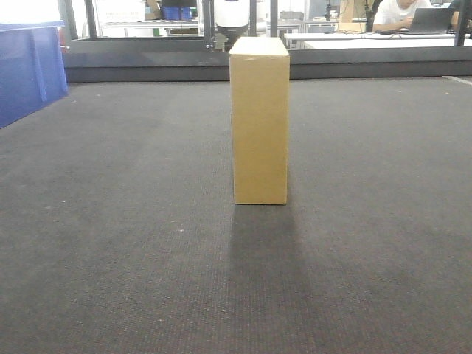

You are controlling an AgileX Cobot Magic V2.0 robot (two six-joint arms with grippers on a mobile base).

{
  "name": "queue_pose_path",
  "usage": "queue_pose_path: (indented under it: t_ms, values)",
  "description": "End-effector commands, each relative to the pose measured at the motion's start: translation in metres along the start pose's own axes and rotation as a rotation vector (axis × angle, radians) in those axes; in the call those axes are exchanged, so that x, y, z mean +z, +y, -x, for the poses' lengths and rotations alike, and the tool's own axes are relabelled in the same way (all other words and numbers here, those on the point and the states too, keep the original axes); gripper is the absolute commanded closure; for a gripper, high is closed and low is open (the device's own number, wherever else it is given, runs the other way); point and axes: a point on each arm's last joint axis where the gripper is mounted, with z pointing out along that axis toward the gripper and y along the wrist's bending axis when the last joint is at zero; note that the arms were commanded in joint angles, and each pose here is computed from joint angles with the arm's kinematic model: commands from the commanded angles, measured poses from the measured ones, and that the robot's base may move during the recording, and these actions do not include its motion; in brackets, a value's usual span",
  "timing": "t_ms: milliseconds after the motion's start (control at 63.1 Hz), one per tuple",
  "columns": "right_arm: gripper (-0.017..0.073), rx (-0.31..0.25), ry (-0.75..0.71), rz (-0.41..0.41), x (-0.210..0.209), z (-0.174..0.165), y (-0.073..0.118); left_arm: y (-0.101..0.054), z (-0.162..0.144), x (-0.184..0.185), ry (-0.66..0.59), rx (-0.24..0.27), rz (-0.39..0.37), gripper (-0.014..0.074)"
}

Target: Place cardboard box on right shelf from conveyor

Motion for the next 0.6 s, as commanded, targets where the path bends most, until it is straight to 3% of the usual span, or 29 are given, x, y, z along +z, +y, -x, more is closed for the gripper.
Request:
queue_pose_path:
  t_ms: [0,428,586]
  values:
    - [0.0503,-0.006,-0.105,0.003,-0.002,0.010,0.000,0.000,0.009,-0.001,-0.099,-0.010,0.001,0.0713]
    - [0.0503,-0.004,-0.119,0.004,-0.002,0.012,0.001,0.000,0.009,-0.001,-0.099,-0.010,0.001,0.0713]
    - [0.0503,0.059,-0.145,0.014,-0.004,0.034,0.003,0.000,0.009,-0.001,-0.099,-0.010,0.001,0.0713]
